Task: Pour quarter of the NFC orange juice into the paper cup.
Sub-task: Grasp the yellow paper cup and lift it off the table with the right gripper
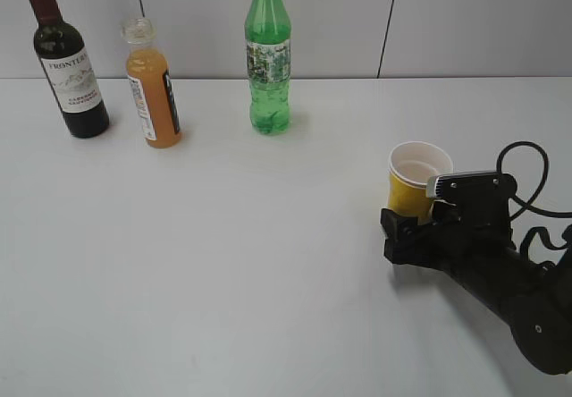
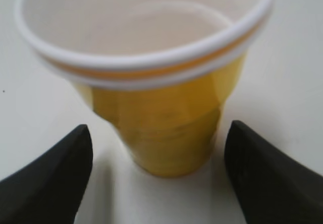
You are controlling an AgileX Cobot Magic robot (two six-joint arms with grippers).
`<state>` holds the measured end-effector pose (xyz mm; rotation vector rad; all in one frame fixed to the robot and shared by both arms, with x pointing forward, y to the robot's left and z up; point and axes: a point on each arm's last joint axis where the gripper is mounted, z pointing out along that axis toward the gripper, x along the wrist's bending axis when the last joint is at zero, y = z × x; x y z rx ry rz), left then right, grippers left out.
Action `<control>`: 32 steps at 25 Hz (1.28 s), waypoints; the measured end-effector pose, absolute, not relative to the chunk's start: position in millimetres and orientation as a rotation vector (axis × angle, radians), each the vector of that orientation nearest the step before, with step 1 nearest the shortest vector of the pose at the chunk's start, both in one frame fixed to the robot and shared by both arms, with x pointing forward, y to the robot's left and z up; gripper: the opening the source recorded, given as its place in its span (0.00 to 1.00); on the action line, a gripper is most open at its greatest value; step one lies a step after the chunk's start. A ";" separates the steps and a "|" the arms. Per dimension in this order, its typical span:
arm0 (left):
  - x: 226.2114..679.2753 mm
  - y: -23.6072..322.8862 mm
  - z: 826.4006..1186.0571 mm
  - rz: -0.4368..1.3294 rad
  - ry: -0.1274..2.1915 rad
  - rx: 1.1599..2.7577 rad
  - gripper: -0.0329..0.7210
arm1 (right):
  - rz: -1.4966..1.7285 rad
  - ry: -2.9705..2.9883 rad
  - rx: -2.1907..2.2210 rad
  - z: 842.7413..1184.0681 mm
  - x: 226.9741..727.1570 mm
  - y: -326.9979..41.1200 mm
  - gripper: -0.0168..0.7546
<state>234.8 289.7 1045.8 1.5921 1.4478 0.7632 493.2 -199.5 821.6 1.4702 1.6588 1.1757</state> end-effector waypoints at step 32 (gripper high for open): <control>234.8 289.8 1045.7 0.764 1.447 1.593 0.82 | 1.279 1.661 1.353 838.3 509.6 -185.9 0.65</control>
